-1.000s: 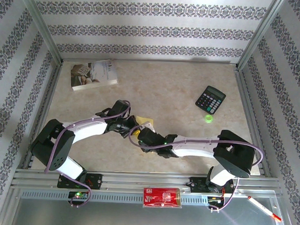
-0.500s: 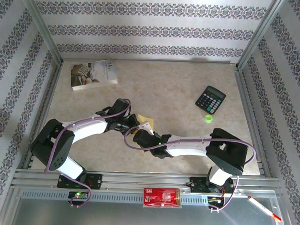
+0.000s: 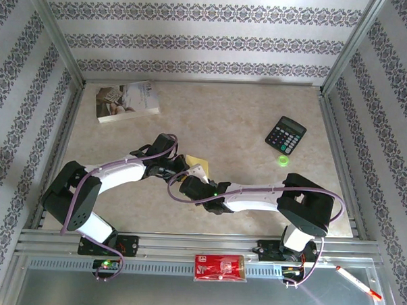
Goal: Fold a paper plane with a square sheet of paper (pick it up from the middle)
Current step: Fourth fold the wing at the center of the table.
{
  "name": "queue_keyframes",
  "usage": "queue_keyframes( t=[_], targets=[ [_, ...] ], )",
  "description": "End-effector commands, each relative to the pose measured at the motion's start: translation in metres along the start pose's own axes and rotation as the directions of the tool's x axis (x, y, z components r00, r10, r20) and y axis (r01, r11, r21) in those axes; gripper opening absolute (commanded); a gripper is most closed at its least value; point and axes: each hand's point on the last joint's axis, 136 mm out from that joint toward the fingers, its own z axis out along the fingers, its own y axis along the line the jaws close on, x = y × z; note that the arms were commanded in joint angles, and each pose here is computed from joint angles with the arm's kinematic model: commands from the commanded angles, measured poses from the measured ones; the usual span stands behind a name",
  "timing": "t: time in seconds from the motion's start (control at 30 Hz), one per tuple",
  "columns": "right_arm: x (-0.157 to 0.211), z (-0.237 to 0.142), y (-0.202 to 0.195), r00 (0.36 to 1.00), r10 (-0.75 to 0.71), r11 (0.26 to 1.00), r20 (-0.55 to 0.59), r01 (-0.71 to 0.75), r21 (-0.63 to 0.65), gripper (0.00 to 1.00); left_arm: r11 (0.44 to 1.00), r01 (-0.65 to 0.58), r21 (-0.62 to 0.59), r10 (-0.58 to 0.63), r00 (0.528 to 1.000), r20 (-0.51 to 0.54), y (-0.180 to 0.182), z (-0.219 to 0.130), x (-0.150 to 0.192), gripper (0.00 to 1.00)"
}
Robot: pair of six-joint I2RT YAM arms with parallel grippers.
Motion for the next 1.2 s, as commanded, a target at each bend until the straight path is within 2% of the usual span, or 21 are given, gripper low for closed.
queue_keyframes(
  t=[0.0, 0.33, 0.5, 0.77, 0.87, 1.17],
  targets=[
    [-0.001, 0.001, -0.003, 1.0, 0.004, 0.999, 0.001, -0.004, 0.039, 0.29, 0.999, 0.029, -0.03, -0.03, 0.999, -0.028, 0.005, 0.0, 0.003, 0.0],
    [0.0, 0.001, -0.01, 1.0, 0.023, 0.998, 0.002, -0.024, 0.054, 0.2, 0.999, 0.02, -0.032, -0.021, 0.999, -0.033, 0.005, 0.001, 0.004, 0.0],
    [0.002, 0.002, -0.013, 0.999, 0.038, 0.998, 0.005, -0.038, 0.057, 0.12, 0.999, 0.02, -0.033, -0.021, 0.999, -0.031, 0.006, 0.001, 0.004, 0.0],
    [0.005, 0.005, -0.018, 0.997, 0.071, 0.997, 0.014, -0.071, 0.025, 0.03, 1.0, 0.005, -0.027, -0.006, 1.0, -0.018, 0.004, -0.002, 0.003, 0.0],
    [0.005, 0.006, -0.017, 0.997, 0.078, 0.997, 0.026, -0.077, -0.004, 0.02, 1.0, -0.008, -0.022, 0.008, 1.0, -0.003, 0.002, -0.005, 0.001, 0.05],
    [0.011, 0.014, -0.017, 0.994, 0.106, 0.99, 0.031, -0.103, -0.091, 0.03, 0.998, -0.06, -0.019, 0.062, 0.995, 0.074, -0.001, -0.026, -0.005, 0.3]
  ],
)
